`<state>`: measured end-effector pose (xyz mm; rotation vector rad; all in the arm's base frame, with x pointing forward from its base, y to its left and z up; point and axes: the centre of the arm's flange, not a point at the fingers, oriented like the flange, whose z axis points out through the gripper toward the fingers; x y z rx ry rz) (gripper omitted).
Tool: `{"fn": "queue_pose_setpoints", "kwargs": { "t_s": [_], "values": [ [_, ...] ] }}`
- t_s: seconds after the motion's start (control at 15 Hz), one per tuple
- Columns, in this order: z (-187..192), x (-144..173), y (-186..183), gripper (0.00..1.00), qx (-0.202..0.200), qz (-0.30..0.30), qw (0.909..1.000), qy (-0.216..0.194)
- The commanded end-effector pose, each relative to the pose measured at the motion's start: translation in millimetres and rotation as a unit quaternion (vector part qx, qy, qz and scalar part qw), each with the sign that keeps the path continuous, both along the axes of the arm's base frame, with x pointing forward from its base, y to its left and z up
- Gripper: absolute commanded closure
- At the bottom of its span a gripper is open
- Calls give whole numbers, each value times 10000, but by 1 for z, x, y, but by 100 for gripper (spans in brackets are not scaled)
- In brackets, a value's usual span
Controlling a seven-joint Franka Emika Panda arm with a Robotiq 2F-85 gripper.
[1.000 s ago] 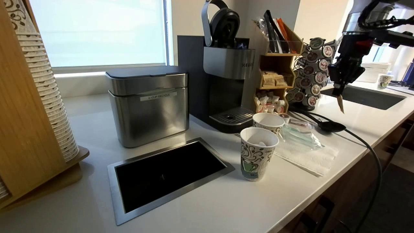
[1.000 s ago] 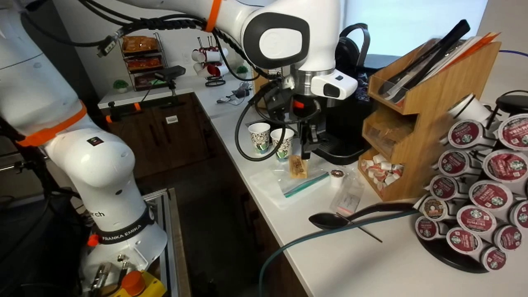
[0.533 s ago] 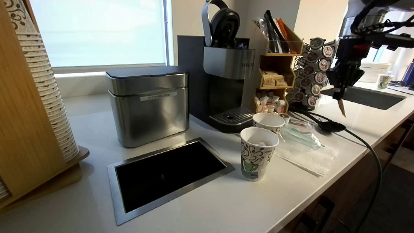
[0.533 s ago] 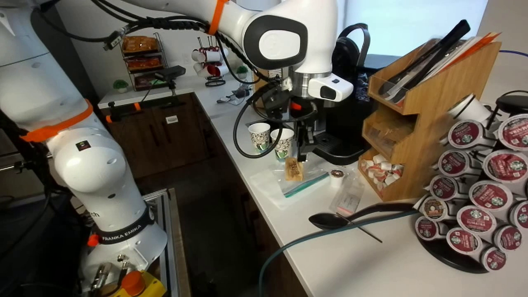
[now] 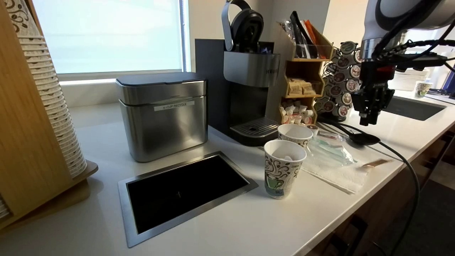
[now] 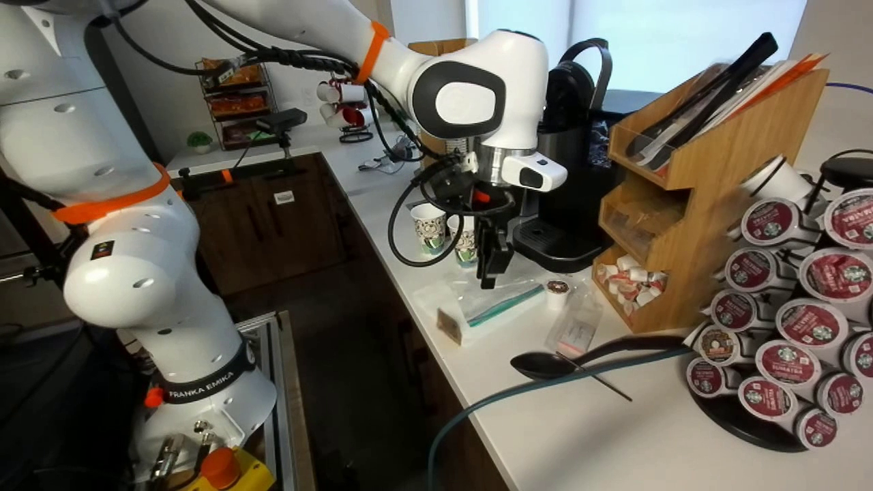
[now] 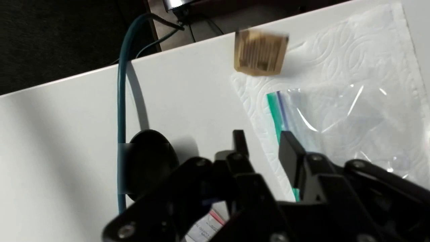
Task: Remove a cookie from the wooden cupboard
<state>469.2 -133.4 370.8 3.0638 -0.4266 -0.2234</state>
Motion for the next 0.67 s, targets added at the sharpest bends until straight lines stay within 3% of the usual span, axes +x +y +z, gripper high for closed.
{"fn": "queue_pose_setpoints", "kwargs": {
  "t_s": [0.0,0.13,0.2,0.27,0.4,0.6],
  "values": [
    [6,-4,-5,37,130,-41,9999,-80],
    [18,-9,-4,21,203,107,9996,-143],
    [5,-1,-6,13,29,24,10000,-80],
    [8,-1,-6,31,27,34,9999,-109],
    [8,0,-5,15,21,37,9999,-104],
    [6,0,-5,13,21,37,10000,-89]
  ]
}}
